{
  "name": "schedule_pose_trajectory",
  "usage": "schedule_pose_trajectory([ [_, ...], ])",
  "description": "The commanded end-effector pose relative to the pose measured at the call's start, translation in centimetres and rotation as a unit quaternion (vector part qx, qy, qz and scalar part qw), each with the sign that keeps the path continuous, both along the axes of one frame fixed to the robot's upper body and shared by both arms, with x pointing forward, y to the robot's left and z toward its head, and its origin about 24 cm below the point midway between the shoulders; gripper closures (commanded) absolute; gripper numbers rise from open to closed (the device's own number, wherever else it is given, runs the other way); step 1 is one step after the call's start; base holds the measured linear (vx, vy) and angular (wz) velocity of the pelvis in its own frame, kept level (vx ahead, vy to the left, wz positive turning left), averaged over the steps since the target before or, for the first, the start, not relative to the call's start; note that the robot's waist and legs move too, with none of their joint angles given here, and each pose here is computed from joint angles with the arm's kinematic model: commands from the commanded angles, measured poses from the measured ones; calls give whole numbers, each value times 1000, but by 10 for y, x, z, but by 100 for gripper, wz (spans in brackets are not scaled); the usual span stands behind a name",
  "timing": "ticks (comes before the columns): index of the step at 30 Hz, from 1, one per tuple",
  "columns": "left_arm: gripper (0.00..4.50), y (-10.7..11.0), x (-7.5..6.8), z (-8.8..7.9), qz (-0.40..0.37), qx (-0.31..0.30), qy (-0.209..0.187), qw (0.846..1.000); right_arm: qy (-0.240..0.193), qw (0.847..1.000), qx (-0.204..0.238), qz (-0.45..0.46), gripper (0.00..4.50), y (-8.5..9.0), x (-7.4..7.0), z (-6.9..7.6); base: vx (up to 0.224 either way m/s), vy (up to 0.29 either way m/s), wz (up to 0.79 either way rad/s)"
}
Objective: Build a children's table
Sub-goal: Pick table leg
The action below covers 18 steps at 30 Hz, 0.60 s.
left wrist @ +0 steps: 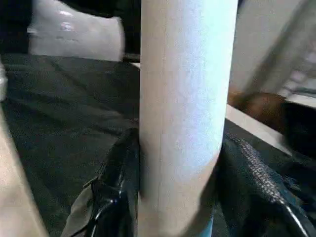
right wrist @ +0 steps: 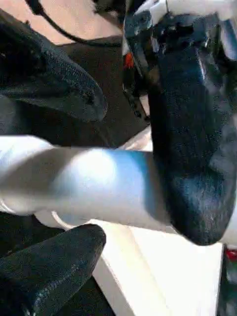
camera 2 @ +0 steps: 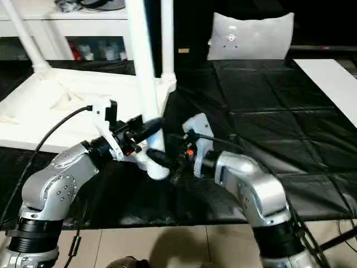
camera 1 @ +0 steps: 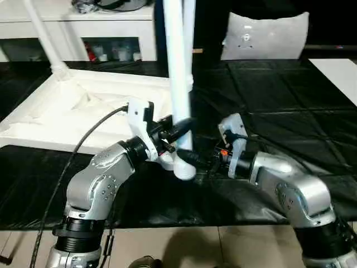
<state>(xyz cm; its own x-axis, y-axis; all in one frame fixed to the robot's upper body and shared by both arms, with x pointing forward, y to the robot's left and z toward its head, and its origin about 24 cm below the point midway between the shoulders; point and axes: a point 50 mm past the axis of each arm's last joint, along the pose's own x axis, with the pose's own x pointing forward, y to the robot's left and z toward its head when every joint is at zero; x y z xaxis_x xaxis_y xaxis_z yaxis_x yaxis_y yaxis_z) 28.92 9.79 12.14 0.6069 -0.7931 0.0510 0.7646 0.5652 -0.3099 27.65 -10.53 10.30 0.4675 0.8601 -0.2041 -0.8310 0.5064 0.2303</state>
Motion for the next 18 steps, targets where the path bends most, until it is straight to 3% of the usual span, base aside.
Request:
schedule_pose_trajectory([
  [1,264,-5,-1,13,-42,-4,-33,999,2,1000,-1,19,74,2,0,4,0,0,0],
  [8,264,-10,-6,19,-91,-6,-46,995,18,999,3,42,69,2,2,7,0,0,0],
  [18,264,-12,-9,21,-135,14,-67,988,48,997,-14,64,172,1,1,4,0,0,0],
])
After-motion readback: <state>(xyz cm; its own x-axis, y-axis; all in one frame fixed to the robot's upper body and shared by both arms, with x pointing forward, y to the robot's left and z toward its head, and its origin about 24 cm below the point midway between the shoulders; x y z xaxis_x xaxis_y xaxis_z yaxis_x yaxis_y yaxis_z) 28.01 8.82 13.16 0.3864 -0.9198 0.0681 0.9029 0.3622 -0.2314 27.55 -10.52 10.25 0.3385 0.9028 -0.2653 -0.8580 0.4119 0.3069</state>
